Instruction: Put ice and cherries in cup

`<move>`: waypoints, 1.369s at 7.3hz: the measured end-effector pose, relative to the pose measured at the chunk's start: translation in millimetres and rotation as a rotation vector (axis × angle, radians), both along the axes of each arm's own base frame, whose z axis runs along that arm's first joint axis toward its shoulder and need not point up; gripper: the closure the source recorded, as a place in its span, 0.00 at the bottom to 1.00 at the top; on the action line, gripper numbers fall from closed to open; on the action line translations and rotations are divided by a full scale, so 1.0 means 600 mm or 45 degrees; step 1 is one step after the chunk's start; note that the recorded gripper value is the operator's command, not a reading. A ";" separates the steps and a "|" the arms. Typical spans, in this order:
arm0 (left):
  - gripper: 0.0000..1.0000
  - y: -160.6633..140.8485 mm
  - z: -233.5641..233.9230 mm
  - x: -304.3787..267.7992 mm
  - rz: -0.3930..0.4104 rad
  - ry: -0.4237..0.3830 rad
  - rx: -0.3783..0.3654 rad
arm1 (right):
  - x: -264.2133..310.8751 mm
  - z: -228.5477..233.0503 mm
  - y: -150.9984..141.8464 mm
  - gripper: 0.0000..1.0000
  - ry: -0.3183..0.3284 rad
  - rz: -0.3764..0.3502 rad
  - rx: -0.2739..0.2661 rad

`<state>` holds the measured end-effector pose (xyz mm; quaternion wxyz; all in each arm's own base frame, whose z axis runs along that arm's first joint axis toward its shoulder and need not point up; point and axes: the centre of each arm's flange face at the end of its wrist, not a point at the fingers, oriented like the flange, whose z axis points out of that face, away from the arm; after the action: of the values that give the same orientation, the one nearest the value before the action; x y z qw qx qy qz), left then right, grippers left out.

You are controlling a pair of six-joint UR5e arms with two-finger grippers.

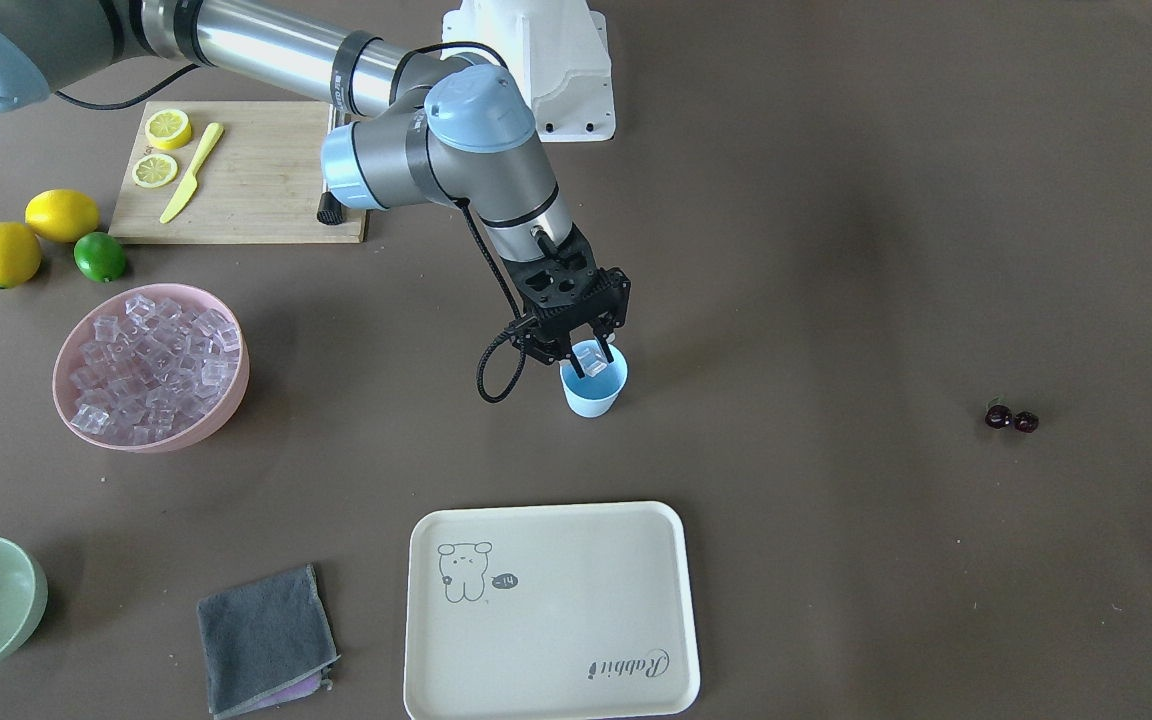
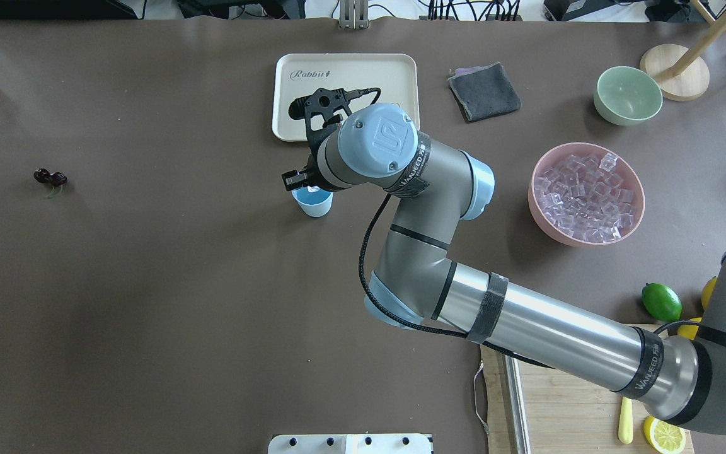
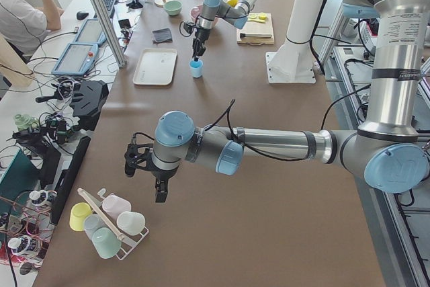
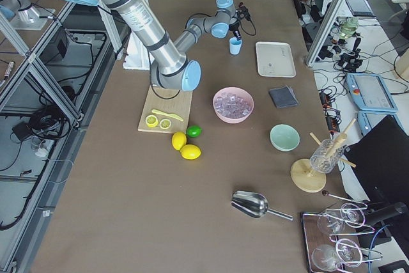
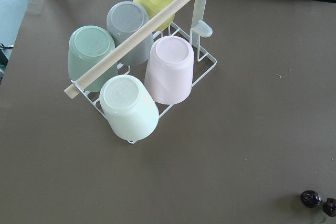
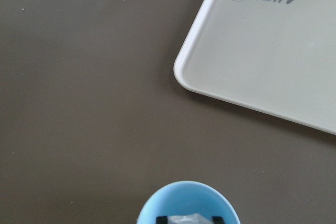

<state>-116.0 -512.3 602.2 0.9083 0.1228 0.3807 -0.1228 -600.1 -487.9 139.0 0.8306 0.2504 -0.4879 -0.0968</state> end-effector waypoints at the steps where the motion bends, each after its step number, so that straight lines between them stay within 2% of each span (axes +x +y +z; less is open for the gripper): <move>1: 0.02 0.001 0.000 0.000 -0.001 0.000 0.000 | 0.000 0.002 0.002 0.00 -0.009 -0.003 0.007; 3: 0.02 -0.003 -0.003 0.002 0.001 0.000 0.003 | 0.026 -0.009 0.001 0.00 -0.042 0.012 0.027; 4: 0.02 -0.006 -0.006 0.003 0.003 0.001 0.007 | 0.068 -0.003 -0.007 0.00 -0.061 0.038 0.036; 7: 0.02 0.000 -0.012 0.003 0.001 0.002 0.016 | 0.218 0.073 -0.028 0.00 -0.060 0.131 0.038; 9: 0.02 0.001 -0.010 0.003 0.002 0.000 0.014 | 0.278 0.114 -0.045 0.00 0.000 0.184 -0.014; 10: 0.02 0.000 -0.012 0.003 0.002 -0.002 0.017 | 0.313 0.130 -0.056 0.00 0.025 0.199 -0.066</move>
<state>-114.4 -512.1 595.3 0.9078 0.1287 0.3810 -0.1195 -412.2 -521.4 217.0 0.8466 0.2650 -0.4610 -0.0213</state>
